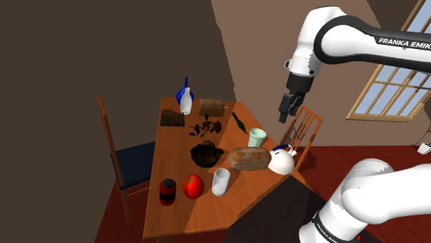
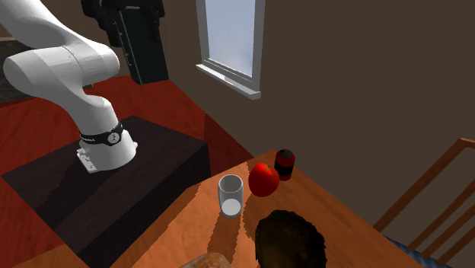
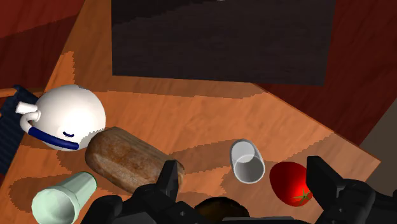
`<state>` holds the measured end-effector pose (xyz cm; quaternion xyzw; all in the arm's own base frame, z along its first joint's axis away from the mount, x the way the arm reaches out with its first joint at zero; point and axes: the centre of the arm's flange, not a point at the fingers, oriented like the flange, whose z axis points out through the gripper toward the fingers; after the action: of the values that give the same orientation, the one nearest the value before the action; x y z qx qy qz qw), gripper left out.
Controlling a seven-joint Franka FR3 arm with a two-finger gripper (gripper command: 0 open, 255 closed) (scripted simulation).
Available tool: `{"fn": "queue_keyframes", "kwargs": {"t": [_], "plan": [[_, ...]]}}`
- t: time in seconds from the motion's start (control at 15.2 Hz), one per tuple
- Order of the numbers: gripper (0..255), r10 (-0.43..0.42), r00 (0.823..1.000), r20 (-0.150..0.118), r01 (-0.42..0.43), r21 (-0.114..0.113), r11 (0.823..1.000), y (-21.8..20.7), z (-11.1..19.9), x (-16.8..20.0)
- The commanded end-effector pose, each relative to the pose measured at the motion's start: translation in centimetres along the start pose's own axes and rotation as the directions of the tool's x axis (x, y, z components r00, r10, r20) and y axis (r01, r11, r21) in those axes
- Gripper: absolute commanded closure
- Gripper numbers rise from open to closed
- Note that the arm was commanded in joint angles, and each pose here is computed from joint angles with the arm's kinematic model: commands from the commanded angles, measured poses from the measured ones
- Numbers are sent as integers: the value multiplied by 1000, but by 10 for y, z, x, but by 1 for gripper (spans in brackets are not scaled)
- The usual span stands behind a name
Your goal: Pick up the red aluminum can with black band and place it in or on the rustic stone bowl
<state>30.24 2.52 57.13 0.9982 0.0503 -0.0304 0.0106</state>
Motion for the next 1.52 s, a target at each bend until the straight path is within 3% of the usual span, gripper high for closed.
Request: {"fn": "queue_keyframes", "kwargs": {"t": [0.0, 1.45], "plan": [[0, 0, 1000, 0, 0, 0, 1000, 0, 0, 0], [0, -3, 1000, -24, 3, 7, 1000, -151, 195, 148]]}}
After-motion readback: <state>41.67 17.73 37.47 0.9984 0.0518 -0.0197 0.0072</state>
